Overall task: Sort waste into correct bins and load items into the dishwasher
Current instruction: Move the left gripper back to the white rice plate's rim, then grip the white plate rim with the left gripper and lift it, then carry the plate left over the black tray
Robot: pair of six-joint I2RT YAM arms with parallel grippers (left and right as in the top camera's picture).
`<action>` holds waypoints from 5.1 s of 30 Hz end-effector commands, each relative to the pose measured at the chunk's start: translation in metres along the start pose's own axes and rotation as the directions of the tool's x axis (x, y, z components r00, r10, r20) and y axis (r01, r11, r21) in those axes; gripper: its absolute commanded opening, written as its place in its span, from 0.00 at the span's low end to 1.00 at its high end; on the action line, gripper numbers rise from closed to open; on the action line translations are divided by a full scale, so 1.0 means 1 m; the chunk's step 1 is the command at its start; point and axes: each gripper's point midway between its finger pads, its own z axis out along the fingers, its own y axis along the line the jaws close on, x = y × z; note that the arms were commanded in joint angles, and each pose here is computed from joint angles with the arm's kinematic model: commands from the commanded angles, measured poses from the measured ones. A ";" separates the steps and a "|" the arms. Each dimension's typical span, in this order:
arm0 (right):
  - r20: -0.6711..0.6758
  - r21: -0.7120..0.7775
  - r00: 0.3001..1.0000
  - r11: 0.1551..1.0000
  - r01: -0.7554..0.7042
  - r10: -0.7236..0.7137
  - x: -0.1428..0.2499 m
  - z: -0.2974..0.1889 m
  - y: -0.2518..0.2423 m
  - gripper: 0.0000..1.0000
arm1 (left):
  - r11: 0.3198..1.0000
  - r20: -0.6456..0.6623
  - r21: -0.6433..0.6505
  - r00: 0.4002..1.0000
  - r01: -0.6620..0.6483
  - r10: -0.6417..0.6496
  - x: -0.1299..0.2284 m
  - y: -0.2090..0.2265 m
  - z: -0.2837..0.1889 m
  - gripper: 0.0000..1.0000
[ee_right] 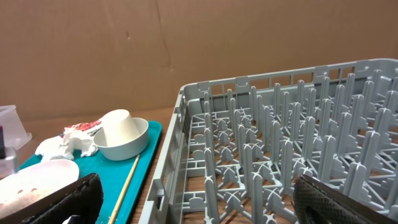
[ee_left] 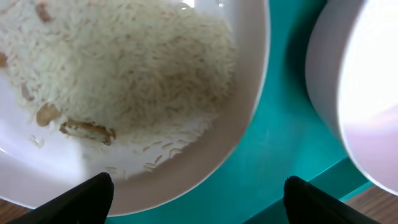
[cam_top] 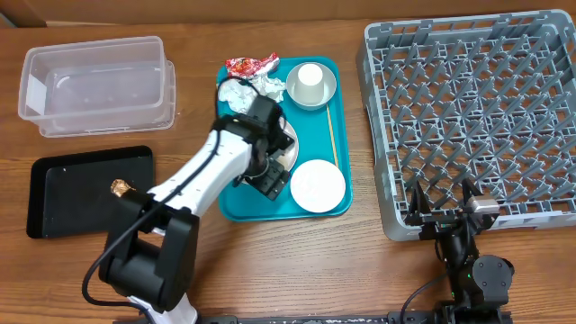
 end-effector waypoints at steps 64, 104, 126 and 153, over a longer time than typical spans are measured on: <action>0.006 0.011 1.000 1.000 0.003 -0.003 0.001 0.000 -0.003 1.00 | 0.996 0.063 -0.066 0.996 -0.056 0.060 -0.005 -0.004 0.024 0.52; 0.006 0.011 1.000 1.000 0.003 -0.003 0.001 0.000 -0.002 1.00 | 0.997 0.096 -0.076 0.995 0.032 -0.024 -0.009 -0.002 0.026 0.04; 0.006 0.011 1.000 1.000 0.003 -0.003 0.001 0.000 -0.002 1.00 | 0.971 0.068 -0.168 0.985 0.170 -0.161 -0.021 0.019 -0.022 0.04; 0.006 0.011 1.000 1.000 0.003 -0.003 0.001 0.000 -0.003 1.00 | 0.860 0.120 -0.328 0.920 0.391 -0.373 -0.024 0.069 -0.119 0.04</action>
